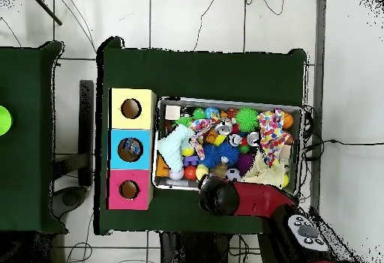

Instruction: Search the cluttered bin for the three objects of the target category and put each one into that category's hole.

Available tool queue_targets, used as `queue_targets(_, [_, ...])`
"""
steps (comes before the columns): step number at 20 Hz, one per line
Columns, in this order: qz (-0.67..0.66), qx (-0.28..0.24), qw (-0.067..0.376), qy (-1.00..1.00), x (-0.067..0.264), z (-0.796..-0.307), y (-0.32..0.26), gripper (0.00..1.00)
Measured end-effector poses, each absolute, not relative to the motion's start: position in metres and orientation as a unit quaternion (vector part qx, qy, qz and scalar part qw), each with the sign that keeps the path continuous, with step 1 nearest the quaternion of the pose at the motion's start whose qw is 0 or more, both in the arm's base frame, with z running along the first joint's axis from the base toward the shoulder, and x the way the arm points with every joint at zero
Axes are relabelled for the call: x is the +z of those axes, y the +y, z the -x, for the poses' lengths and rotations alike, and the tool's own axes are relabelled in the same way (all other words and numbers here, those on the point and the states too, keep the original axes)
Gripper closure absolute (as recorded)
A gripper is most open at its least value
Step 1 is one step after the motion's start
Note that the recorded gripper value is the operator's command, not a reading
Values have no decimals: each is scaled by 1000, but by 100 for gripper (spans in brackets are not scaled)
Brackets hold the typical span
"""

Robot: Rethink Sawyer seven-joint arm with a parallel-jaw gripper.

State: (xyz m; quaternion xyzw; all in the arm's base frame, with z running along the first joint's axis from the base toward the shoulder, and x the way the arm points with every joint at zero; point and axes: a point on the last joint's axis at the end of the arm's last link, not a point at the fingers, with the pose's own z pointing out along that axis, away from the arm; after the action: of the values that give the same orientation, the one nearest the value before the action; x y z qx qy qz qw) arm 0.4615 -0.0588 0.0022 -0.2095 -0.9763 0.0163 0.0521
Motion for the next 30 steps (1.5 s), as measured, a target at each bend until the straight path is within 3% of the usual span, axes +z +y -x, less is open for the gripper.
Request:
queue_targets(14, [155, 21, 22, -987, -17, -454, -39, 0])
queue_targets(30, [62, 62, 7, -996, -11, -450, -24, 0])
